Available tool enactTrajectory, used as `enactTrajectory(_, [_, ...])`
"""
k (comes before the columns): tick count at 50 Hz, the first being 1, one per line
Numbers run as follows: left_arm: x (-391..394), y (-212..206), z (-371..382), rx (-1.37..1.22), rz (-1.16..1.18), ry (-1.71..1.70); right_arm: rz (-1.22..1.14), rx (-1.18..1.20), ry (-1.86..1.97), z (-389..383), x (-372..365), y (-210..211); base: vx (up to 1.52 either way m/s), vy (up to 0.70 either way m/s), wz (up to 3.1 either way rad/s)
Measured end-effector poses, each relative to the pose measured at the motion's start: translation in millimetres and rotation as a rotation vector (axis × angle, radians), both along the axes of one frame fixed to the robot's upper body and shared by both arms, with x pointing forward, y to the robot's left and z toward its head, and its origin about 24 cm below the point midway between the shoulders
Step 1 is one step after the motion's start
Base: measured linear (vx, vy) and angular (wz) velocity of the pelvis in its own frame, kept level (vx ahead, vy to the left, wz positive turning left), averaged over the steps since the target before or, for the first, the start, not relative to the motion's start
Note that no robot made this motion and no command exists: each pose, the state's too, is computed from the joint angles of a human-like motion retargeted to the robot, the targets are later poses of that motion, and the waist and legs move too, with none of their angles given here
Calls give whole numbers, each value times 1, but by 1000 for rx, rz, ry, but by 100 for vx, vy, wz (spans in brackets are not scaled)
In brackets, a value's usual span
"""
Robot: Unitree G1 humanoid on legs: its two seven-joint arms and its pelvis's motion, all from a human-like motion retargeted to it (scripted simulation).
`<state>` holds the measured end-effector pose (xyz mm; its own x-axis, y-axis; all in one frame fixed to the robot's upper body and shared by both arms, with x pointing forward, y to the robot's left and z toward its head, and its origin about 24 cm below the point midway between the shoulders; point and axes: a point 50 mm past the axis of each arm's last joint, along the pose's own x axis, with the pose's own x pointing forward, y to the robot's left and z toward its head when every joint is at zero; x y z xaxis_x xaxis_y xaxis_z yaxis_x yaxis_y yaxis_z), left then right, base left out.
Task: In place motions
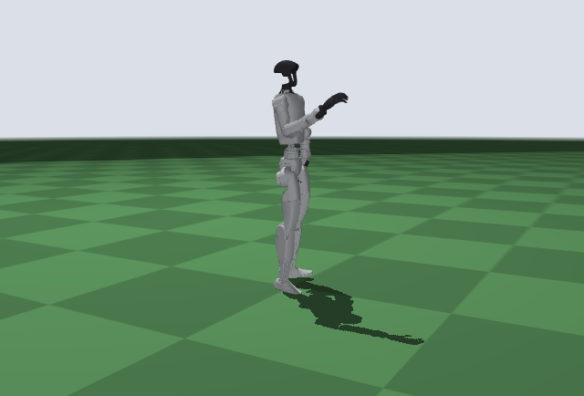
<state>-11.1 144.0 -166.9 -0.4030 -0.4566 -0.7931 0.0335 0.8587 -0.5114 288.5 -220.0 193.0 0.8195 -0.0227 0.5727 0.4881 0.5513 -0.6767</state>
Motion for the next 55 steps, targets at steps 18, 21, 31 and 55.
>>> enactTrajectory(18, [-22,-4,-2,91,211,11,78,229,1646,-330,-158,5,1,1,2])
enactTrajectory(21, [-20,-2,-1,74,161,14,80,175,2290,-359,-230,2,0,0,0])
enactTrajectory(31, [0,-5,-3,32,25,-29,-214,677,2746,-356,-348,24,0,0,-55])
enactTrajectory(55, [322,96,332,559,260,-2393,-107,462,2670,-360,-326,8,0,0,7])
